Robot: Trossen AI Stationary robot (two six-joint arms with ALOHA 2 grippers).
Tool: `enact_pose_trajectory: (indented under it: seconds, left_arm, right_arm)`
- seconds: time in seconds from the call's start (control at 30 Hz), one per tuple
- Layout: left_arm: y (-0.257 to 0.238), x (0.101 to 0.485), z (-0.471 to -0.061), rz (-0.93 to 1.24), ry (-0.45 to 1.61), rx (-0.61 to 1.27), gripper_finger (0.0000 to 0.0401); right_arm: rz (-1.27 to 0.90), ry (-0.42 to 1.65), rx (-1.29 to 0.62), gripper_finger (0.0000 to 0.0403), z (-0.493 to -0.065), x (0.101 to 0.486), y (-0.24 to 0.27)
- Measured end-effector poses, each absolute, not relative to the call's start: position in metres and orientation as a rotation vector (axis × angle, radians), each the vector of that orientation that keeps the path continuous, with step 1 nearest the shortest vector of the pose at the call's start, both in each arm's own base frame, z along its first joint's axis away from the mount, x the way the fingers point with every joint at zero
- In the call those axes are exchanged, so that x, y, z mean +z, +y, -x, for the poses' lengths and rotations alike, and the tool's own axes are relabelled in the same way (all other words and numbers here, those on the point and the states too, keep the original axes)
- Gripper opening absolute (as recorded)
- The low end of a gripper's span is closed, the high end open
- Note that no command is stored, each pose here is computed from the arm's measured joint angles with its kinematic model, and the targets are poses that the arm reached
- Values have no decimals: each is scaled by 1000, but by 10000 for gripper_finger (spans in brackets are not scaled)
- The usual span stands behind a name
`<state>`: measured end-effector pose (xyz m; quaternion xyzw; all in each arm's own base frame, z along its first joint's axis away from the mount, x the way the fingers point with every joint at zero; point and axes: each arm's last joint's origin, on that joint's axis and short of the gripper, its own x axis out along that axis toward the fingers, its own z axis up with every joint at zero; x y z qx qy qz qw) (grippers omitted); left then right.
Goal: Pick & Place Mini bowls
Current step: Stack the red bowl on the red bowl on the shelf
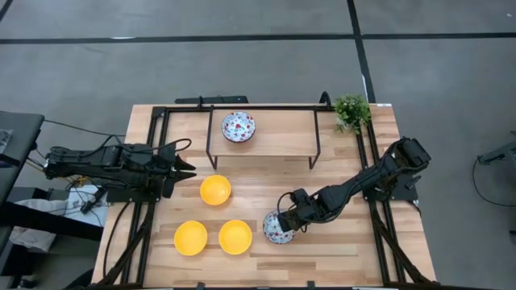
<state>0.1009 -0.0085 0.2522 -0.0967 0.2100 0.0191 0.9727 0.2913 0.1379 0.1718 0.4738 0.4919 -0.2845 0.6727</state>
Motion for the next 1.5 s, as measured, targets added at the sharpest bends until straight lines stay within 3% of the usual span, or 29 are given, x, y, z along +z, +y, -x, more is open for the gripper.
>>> enact_pose_trajectory:
  seconds: [0.33,0.63,1.03,1.5]
  left_arm:
    - [-8,252,-101,196,421,39,103]
    - [-9,253,-102,196,420,38,103]
    - [-9,253,-102,238,421,41,103]
    - [-12,256,-104,434,407,-26,103]
  right_arm:
    - [-1059,1104,-630,97,-300,158,140]
    - [-1040,1105,-611,10,-303,152,141]
    - [-998,1090,-561,5,-308,161,142]
    - [-663,917,-558,2,-342,230,124]
